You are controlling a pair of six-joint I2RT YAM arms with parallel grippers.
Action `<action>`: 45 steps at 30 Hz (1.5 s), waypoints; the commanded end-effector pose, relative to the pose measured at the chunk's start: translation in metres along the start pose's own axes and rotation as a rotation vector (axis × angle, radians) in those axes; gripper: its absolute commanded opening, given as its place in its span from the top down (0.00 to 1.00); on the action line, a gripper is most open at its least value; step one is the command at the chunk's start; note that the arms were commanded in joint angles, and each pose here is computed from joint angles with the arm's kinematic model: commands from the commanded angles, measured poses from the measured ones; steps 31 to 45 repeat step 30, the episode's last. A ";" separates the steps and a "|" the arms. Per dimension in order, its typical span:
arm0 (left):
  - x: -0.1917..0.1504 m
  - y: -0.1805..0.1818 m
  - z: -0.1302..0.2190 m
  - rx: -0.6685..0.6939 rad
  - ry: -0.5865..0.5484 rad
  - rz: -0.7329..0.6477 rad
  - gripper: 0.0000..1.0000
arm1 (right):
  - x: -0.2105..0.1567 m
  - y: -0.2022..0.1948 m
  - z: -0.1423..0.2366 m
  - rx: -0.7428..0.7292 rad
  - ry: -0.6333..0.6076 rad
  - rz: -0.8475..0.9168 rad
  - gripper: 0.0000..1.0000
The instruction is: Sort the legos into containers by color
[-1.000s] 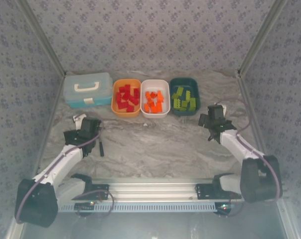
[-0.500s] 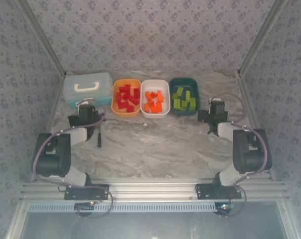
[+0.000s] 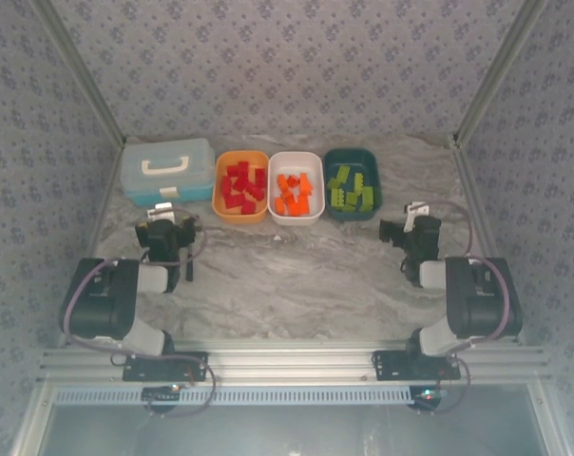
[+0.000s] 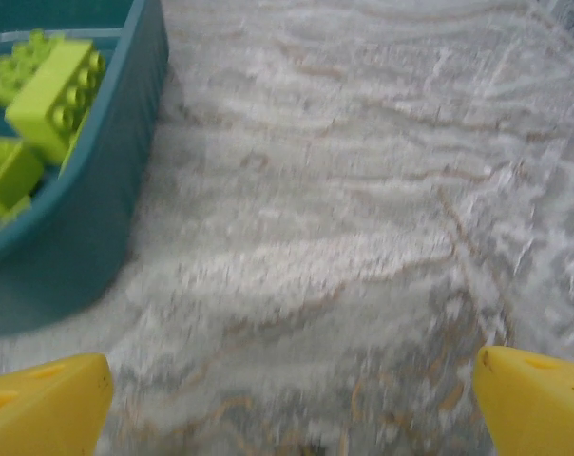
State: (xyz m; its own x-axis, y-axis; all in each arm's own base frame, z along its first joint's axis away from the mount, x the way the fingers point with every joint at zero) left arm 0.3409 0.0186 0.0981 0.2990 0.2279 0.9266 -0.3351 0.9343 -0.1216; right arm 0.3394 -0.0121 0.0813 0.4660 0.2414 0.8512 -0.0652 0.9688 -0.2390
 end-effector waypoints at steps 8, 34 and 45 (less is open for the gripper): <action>0.013 0.000 -0.013 -0.096 0.024 0.073 0.01 | 0.020 -0.009 -0.005 -0.032 -0.070 0.002 0.00; 0.013 -0.001 -0.013 -0.093 0.023 0.064 0.01 | 0.021 -0.007 -0.005 -0.009 -0.076 0.005 0.00; 0.013 -0.001 -0.013 -0.093 0.023 0.064 0.01 | 0.021 -0.007 -0.005 -0.009 -0.076 0.005 0.00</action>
Point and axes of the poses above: each hand's point on the last joint's axis, 136 mm out from that joint toward the fingers, its own z axis back along the fingers, its own y axis along the line the jaws close on, x = y × z, the point moved 4 cm from there along z, back along the fingers, and after that the axes turned 14 degrees about z, right-handed, at the moved point
